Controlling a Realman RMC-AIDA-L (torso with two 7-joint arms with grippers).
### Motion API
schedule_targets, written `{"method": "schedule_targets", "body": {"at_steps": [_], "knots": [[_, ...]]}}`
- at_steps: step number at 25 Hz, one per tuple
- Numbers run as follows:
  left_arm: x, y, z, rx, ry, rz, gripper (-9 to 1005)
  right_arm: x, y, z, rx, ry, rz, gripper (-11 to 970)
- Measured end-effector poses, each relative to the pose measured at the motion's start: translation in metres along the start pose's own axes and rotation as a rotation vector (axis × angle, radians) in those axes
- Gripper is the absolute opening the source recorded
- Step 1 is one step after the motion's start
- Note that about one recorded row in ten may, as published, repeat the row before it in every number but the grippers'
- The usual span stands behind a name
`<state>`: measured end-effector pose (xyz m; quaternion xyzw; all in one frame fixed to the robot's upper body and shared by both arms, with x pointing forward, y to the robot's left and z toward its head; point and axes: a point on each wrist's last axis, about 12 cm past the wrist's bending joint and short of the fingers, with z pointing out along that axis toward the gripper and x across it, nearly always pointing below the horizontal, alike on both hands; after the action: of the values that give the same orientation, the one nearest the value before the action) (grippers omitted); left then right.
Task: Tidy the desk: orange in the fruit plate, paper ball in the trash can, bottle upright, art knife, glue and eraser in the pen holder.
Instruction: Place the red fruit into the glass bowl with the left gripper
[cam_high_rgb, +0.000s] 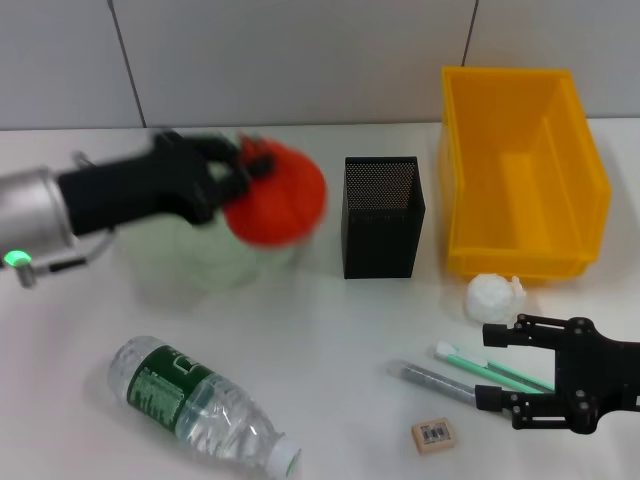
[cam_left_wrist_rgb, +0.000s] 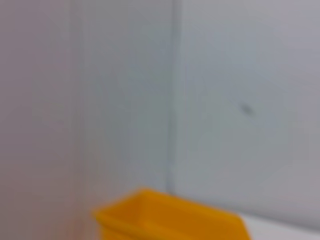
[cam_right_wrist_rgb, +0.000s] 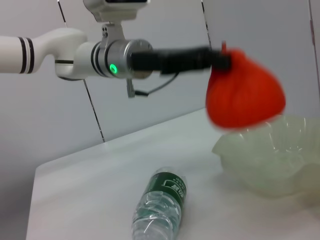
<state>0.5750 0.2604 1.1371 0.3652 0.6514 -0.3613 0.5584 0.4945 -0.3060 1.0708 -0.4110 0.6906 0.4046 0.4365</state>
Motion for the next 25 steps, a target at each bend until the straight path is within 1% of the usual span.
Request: {"method": "schedule_targets", "body": {"at_steps": [1,2,3,4,6,7,9,11,13,14,20,22,25], "knots": [[-0.001,0.004,-0.005,-0.038,-0.025,-0.006,168,0.000,0.000,0.000,0.000,-0.001,0.000,771],[0.001,0.013,-0.011,-0.117,-0.057,-0.025,168,0.000,0.000,0.000,0.000,-0.002,0.000,771],[0.001,0.013,-0.011,-0.117,-0.057,-0.025,168,0.000,0.000,0.000,0.000,-0.002,0.000,771],[0.003,0.017,-0.013,-0.159,-0.066,-0.042,169,0.000,0.000,0.000,0.001,-0.003,-0.001,771],[0.010,0.025,-0.012,-0.240,-0.061,-0.077,167,-0.001,0.000,0.000,0.001,-0.005,-0.001,771],[0.010,0.025,-0.012,-0.240,-0.061,-0.077,165,-0.001,0.000,0.000,0.002,-0.005,-0.001,771],[0.023,0.036,-0.006,-0.344,-0.021,-0.114,161,-0.001,-0.001,0.001,0.001,-0.006,-0.003,771],[0.027,0.039,-0.002,-0.372,0.001,-0.119,165,-0.002,-0.001,0.001,0.000,-0.006,-0.004,770],[0.029,0.039,0.000,-0.376,0.011,-0.119,178,-0.002,-0.001,0.001,0.000,-0.007,-0.005,770],[0.034,0.040,0.006,-0.389,0.051,-0.102,185,-0.002,-0.001,0.001,0.000,-0.008,-0.005,770],[0.045,0.038,0.018,-0.400,0.158,-0.058,223,-0.002,-0.001,0.001,0.000,-0.008,-0.002,770],[0.048,0.038,0.020,-0.413,0.189,-0.048,236,-0.002,-0.001,0.001,0.000,-0.008,-0.002,770],[0.049,0.039,0.020,-0.426,0.194,-0.049,255,-0.002,-0.001,0.002,-0.001,-0.009,-0.002,768]]}}
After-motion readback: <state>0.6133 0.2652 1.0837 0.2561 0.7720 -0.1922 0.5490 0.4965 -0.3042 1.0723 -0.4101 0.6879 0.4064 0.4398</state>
